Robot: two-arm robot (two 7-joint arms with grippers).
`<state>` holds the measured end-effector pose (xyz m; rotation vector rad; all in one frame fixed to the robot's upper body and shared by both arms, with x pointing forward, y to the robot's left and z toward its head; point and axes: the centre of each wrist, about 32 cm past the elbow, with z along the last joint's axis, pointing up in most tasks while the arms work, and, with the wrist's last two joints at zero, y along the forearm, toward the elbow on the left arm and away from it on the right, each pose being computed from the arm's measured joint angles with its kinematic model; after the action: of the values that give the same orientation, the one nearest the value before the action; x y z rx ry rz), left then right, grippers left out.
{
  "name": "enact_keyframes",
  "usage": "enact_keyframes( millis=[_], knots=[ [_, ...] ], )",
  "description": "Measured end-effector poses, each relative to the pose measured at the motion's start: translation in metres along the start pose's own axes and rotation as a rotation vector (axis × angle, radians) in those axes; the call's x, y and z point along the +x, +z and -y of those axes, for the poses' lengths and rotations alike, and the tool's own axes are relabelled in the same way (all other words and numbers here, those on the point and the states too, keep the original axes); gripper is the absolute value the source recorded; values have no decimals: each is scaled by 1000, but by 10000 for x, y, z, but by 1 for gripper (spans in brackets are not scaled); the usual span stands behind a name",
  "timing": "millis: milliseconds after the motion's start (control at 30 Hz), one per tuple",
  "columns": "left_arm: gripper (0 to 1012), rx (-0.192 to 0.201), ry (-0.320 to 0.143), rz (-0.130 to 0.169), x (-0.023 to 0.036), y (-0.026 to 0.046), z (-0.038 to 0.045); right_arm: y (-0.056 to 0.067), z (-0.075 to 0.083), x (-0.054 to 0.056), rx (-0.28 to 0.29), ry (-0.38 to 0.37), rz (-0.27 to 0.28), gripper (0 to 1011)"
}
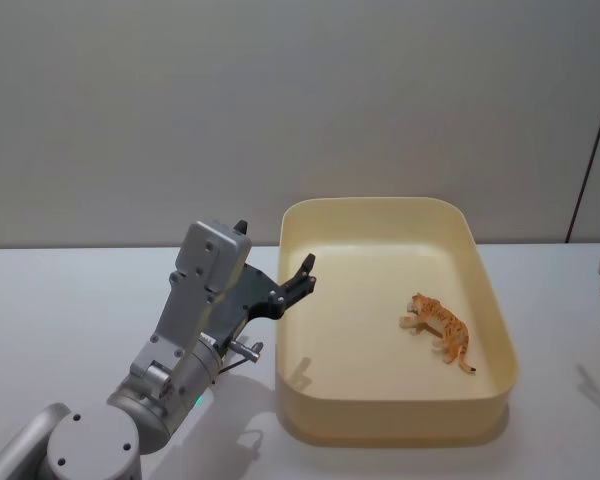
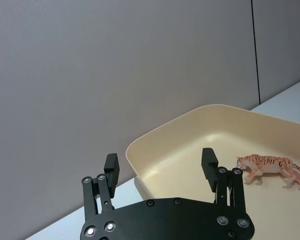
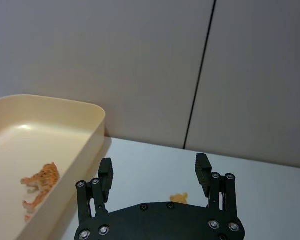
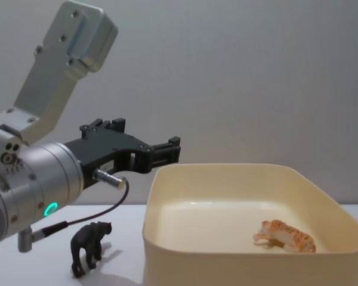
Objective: Pick up the toy alternately with two hands and place it into the central storage box.
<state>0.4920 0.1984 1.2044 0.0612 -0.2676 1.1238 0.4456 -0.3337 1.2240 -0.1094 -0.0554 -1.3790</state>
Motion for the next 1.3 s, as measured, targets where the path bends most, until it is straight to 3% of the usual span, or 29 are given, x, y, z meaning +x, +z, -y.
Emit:
enact_keyframes(
  millis=[233, 467, 1167, 1300],
  knots=[
    [1001, 0, 0, 0, 0, 0, 0, -89, 110, 69, -49, -45, 1, 1001],
    [1001, 0, 0, 0, 0, 0, 0, -202, 105, 111, -100, -64, 0, 1001],
    [1001, 0, 0, 0, 0, 0, 0, -559, -227, 85, -244, -36, -4, 1001],
    [1001, 0, 0, 0, 0, 0, 0, -608, -282, 70, -261, -37, 4, 910]
  ],
)
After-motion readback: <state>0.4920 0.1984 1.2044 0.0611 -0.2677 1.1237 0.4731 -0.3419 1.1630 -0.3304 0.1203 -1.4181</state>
